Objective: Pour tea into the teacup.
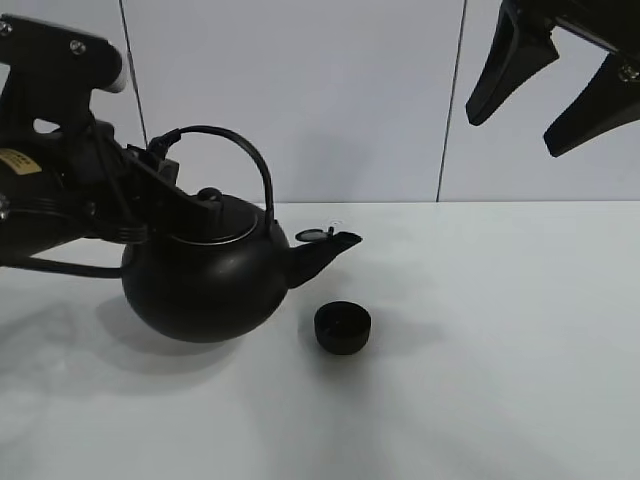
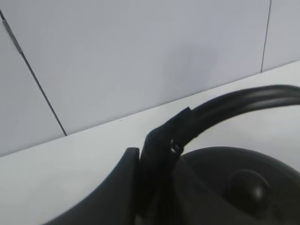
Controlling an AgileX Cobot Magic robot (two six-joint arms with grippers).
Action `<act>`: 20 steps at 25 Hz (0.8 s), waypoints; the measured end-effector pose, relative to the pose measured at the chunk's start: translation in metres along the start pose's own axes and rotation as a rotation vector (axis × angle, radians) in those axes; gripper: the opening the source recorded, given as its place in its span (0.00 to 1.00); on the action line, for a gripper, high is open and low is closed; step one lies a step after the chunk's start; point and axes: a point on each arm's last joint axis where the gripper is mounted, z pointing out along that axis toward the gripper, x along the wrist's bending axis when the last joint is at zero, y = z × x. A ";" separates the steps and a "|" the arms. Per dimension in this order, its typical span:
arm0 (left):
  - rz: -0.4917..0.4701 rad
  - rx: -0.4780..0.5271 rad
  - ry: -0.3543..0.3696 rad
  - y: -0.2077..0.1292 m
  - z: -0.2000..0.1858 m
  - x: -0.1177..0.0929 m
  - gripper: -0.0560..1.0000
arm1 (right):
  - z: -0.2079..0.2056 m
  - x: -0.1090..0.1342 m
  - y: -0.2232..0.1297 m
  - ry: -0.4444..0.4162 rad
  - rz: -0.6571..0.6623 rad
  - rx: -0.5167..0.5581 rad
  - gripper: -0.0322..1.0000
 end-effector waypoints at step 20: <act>0.058 0.006 -0.034 -0.006 -0.001 0.004 0.16 | 0.000 0.000 0.000 0.000 -0.001 -0.003 0.49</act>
